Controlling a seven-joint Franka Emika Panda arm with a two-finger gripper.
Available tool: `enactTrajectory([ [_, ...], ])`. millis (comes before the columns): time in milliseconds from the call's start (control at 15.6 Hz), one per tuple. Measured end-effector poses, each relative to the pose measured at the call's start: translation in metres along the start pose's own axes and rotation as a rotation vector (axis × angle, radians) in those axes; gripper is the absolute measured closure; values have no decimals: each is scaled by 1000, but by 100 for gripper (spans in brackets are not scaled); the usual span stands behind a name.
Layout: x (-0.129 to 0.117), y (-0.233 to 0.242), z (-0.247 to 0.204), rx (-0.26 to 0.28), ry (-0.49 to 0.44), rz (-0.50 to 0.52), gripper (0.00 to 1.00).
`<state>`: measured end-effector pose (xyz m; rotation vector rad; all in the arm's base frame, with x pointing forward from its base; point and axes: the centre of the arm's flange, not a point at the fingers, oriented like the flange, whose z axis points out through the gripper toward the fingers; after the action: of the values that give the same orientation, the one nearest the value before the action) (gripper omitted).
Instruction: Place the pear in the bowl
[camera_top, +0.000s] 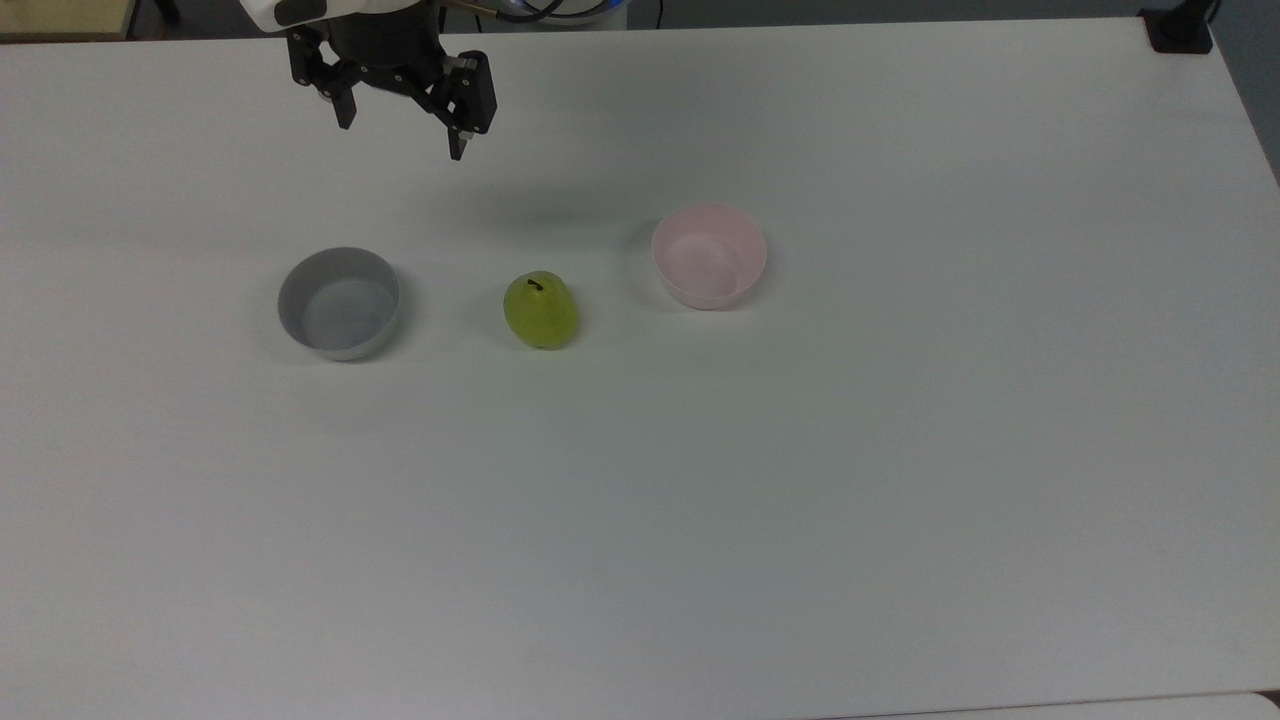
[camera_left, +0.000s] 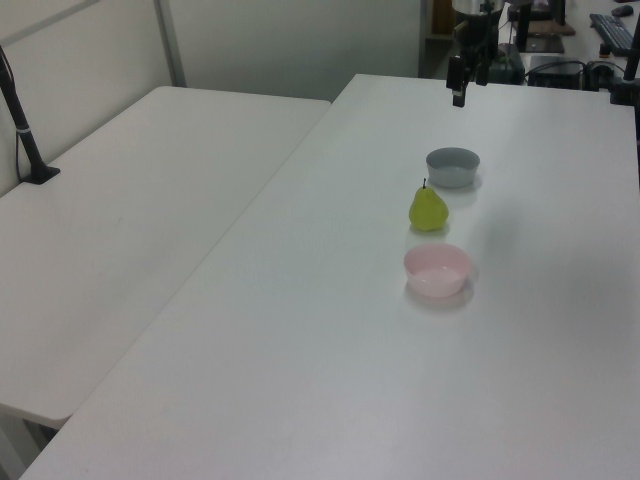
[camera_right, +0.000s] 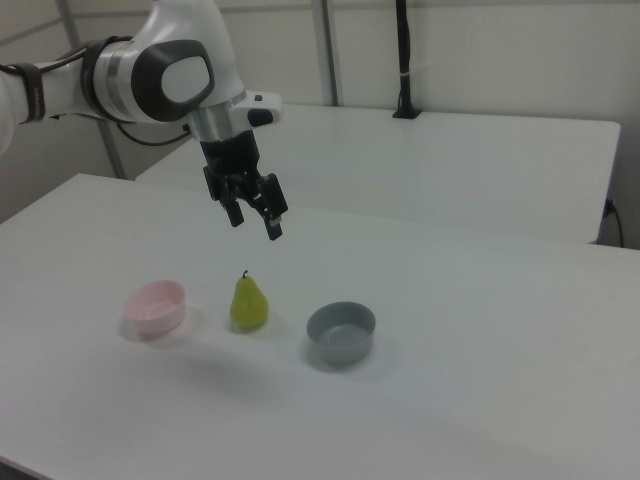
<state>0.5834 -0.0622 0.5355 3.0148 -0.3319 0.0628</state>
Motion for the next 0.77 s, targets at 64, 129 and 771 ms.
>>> enactTrajectory([
  [64,0,1,-1,0,1,2,0],
  [129,0,4,-2,0,2,6,0],
  [771,-5,15,-12,3,5,8,0],
])
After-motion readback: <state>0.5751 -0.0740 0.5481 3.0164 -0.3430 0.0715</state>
